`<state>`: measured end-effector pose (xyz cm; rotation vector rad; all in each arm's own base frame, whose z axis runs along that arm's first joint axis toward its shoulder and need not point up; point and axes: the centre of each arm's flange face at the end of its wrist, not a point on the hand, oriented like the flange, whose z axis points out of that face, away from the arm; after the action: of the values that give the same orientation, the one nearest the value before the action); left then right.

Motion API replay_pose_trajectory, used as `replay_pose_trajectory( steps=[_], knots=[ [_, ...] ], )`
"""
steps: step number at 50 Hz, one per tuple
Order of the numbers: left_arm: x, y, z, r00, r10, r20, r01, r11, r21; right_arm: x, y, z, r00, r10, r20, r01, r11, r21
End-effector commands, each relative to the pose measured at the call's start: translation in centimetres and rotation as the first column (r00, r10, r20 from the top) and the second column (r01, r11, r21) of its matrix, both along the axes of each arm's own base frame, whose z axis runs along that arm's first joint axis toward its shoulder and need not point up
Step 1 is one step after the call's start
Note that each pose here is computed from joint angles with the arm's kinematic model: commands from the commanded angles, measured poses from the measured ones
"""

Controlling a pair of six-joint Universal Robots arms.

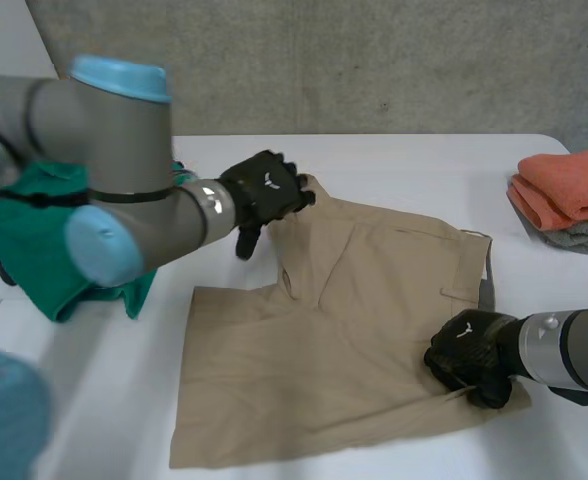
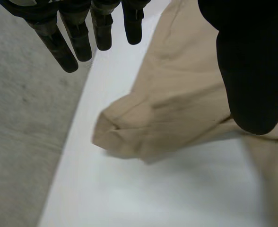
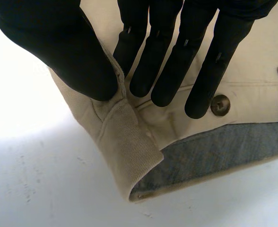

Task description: Fold the laundry.

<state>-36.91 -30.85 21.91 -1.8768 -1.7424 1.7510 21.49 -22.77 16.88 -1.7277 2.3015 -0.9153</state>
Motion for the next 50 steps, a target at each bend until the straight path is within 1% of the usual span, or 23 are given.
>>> replay_pose_trajectory(
  steps=[1, 5, 13, 15, 18, 22, 25, 28, 30, 37, 38, 40, 41, 44, 45, 47, 48, 50],
  knots=[
    [-2.4, -3.3, -5.0, 0.994, -0.089, 0.071, 0.101, 0.977, -0.187, -0.1, -0.3, -0.8, 0.999, -0.037, 0.023, 0.038, 0.999, -0.031],
    [-2.9, -3.7, -6.7, 0.984, -0.150, 0.094, 0.168, 0.958, -0.234, -0.4, -0.5, -1.2, 0.998, -0.050, 0.028, 0.051, 0.998, -0.042],
    [-3.8, -2.7, -8.5, 0.962, -0.257, 0.093, 0.272, 0.936, -0.222, -1.1, -1.1, -1.5, 0.996, -0.083, 0.034, 0.085, 0.995, -0.053],
    [-4.3, -1.9, -9.2, 0.949, -0.303, 0.091, 0.315, 0.928, -0.199, -1.2, -1.3, -1.5, 0.995, -0.088, 0.036, 0.090, 0.994, -0.056],
    [-4.1, -1.4, -10.6, 0.937, -0.329, 0.117, 0.345, 0.924, -0.165, -1.3, -1.4, -1.3, 0.995, -0.092, 0.039, 0.094, 0.994, -0.061],
    [-4.0, -1.4, -10.9, 0.927, -0.344, 0.150, 0.367, 0.913, -0.180, -1.4, -1.5, -1.0, 0.994, -0.101, 0.048, 0.104, 0.991, -0.079],
    [-4.2, -1.3, -10.9, 0.926, -0.347, 0.151, 0.372, 0.908, -0.193, -1.4, -1.7, -0.9, 0.993, -0.105, 0.057, 0.110, 0.990, -0.090],
    [-4.2, -1.4, -11.4, 0.930, -0.328, 0.165, 0.358, 0.911, -0.204, -1.4, -1.6, -0.7, 0.992, -0.110, 0.062, 0.116, 0.989, -0.092],
    [-4.0, -2.0, -11.4, 0.942, -0.280, 0.187, 0.318, 0.922, -0.223, -1.4, -1.6, -0.6, 0.991, -0.116, 0.066, 0.122, 0.989, -0.090],
    [-3.1, -3.1, -10.5, 0.960, -0.181, 0.213, 0.230, 0.945, -0.234, -1.3, -1.5, -0.1, 0.990, -0.117, 0.084, 0.125, 0.987, -0.102],
    [-2.4, -3.7, -9.8, 0.968, -0.125, 0.219, 0.177, 0.956, -0.233, -1.3, -1.4, 0.1, 0.989, -0.115, 0.088, 0.125, 0.986, -0.107],
    [-1.6, -4.4, -9.4, 0.972, -0.046, 0.229, 0.100, 0.968, -0.231, -1.3, -1.3, 0.3, 0.989, -0.116, 0.091, 0.126, 0.986, -0.112],
    [-0.8, -4.9, -9.1, 0.970, 0.045, 0.238, 0.011, 0.973, -0.229, -1.2, -1.3, 0.4, 0.989, -0.114, 0.096, 0.125, 0.986, -0.114],
    [0.5, -5.4, -8.6, 0.952, 0.180, 0.247, -0.126, 0.968, -0.219, -1.1, -1.1, 0.3, 0.989, -0.109, 0.099, 0.120, 0.987, -0.109],
    [1.3, -5.4, -8.2, 0.937, 0.249, 0.245, -0.201, 0.958, -0.207, -1.0, -1.0, 0.3, 0.989, -0.108, 0.100, 0.119, 0.987, -0.105],
    [2.0, -5.4, -7.9, 0.922, 0.307, 0.235, -0.267, 0.945, -0.187, -0.8, -0.9, 0.2, 0.990, -0.104, 0.100, 0.114, 0.988, -0.104],
    [2.2, -4.9, -7.7, 0.919, 0.331, 0.214, -0.303, 0.941, -0.153, -0.8, -0.8, 0.2, 0.990, -0.101, 0.099, 0.111, 0.989, -0.101],
    [2.2, -4.3, -7.5, 0.924, 0.335, 0.186, -0.320, 0.941, -0.106, -0.7, -0.7, 0.2, 0.990, -0.096, 0.100, 0.106, 0.989, -0.102]
  ],
)
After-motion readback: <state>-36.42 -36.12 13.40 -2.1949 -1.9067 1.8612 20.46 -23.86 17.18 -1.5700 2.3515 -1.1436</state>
